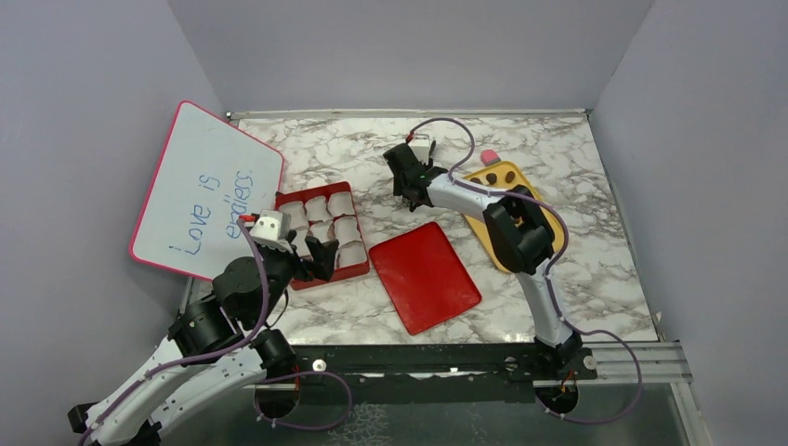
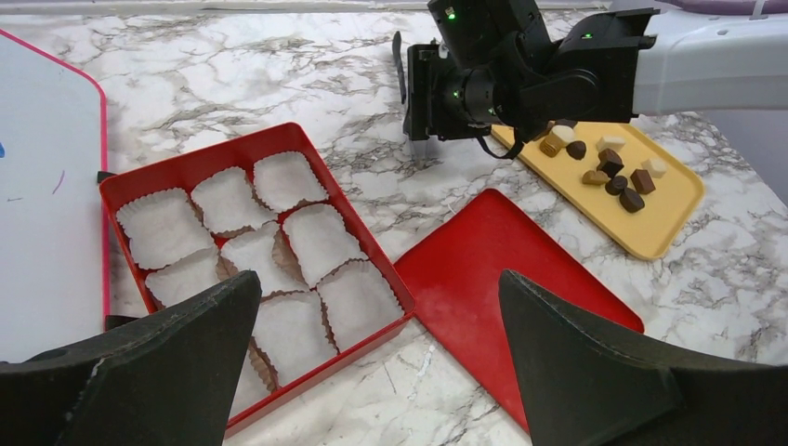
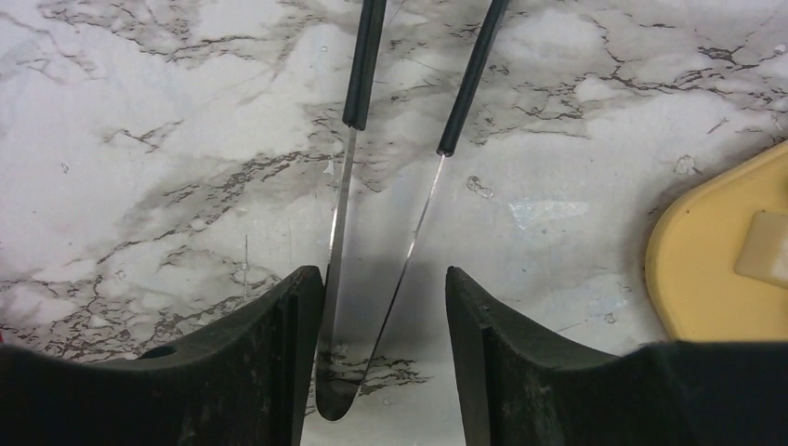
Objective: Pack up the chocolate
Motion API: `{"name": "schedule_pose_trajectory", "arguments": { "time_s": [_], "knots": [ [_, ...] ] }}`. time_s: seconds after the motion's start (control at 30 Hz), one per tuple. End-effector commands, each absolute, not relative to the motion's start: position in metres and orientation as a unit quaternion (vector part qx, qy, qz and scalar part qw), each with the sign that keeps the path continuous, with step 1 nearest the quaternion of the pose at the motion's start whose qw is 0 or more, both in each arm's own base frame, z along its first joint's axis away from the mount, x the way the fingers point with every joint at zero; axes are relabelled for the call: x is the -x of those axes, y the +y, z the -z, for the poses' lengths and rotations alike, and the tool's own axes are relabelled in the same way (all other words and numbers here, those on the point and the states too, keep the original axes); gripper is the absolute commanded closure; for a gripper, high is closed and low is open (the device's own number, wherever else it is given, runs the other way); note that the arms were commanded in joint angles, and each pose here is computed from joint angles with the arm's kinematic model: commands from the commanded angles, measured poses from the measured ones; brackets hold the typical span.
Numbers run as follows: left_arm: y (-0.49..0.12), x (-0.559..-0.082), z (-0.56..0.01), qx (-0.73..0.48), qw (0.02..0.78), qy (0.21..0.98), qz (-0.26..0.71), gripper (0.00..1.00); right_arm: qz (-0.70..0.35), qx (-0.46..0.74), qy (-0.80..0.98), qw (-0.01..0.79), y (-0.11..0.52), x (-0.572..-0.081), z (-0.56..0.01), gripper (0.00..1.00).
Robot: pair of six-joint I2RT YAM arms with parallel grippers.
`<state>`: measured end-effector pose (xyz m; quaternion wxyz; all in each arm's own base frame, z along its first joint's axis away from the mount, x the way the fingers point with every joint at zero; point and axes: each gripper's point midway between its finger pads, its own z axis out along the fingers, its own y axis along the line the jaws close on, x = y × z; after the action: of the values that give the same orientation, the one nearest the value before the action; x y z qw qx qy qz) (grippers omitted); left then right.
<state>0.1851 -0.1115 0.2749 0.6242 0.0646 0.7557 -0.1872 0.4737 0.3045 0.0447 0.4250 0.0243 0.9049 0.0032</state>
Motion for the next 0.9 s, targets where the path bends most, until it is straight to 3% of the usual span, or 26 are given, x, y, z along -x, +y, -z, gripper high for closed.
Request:
{"name": "schedule_pose_trajectory", "arguments": {
  "time_s": [0.0,0.43,0.6,0.87],
  "knots": [
    [-0.114,-0.187,-0.272,-0.067,0.623,0.757,0.186,0.01,0.009,-0.007,0.902,0.432,0.303,-0.487,-0.04,0.46],
    [-0.119,-0.188,-0.267,-0.074,0.615,0.764,0.184,0.01,0.037,0.05,0.904,0.422,0.277,-0.472,-0.033,0.53],
    [-0.118,-0.188,-0.268,-0.073,0.616,0.763,0.182,0.01,0.023,0.037,0.901,0.431,0.275,-0.478,-0.029,0.46],
    [-0.118,-0.189,-0.267,-0.072,0.615,0.765,0.18,0.01,0.007,0.016,0.889,0.457,0.28,-0.497,-0.026,0.44]
  ]
}}
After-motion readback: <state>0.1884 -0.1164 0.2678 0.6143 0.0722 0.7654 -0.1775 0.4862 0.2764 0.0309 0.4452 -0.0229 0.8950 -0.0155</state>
